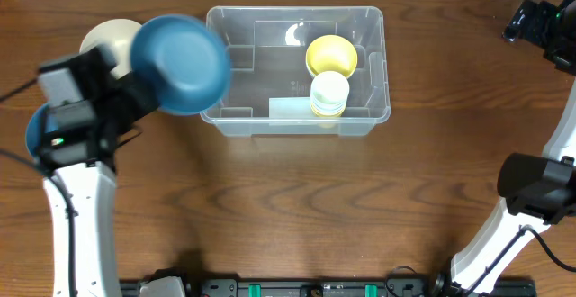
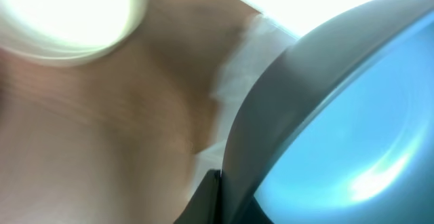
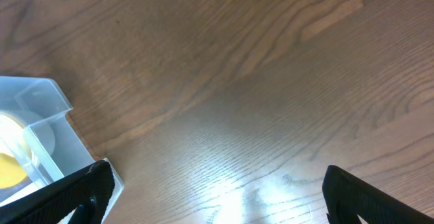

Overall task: Pack container
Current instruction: 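Carry the blue bowl into the bin and set it down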

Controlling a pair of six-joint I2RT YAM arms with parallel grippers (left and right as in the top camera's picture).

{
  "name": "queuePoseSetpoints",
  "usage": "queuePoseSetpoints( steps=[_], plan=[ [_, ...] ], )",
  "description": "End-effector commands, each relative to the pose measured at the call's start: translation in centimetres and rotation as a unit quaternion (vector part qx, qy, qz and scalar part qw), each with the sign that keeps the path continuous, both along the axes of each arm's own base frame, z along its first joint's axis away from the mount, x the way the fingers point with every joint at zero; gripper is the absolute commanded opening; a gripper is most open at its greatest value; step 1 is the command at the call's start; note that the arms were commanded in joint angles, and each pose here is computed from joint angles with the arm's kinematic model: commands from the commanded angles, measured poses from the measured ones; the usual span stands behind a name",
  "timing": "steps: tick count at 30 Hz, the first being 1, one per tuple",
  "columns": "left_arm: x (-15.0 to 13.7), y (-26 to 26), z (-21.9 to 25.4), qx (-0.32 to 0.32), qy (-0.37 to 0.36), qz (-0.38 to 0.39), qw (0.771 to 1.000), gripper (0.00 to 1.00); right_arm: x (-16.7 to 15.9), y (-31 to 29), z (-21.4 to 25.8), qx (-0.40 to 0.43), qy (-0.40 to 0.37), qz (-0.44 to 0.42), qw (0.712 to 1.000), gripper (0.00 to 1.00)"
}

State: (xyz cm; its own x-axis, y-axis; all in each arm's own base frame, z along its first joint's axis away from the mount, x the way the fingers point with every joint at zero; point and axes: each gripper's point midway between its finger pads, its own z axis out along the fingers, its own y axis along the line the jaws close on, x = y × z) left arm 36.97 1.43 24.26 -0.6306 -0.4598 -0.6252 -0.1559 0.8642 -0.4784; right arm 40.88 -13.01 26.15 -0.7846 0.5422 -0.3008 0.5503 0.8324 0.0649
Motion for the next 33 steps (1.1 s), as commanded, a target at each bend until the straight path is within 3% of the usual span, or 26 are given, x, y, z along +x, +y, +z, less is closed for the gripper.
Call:
queuePoseSetpoints(
  steps=[1,9,19,33],
  plan=[
    [1.6,-3.9,1.9,0.027,-0.048,-0.062,0.997,0.06,-0.2,-0.1,1.0,-0.005,-0.013,-0.005,1.000,0.99],
    [5.2,-8.5,-1.7,0.110,-0.041,-0.085,0.989,0.06,-0.2,-0.1,1.0,-0.005,-0.013,-0.005,1.000,0.99],
    [8.7,-9.9,-7.9,0.112,-0.005,-0.096,0.989,0.06,-0.2,-0.1,1.0,-0.005,-0.013,-0.005,1.000,0.99],
    [11.2,-11.6,-15.2,0.114,0.028,-0.112,0.987,0.06,-0.2,-0.1,1.0,-0.005,-0.013,-0.005,1.000,0.99]
  ],
)
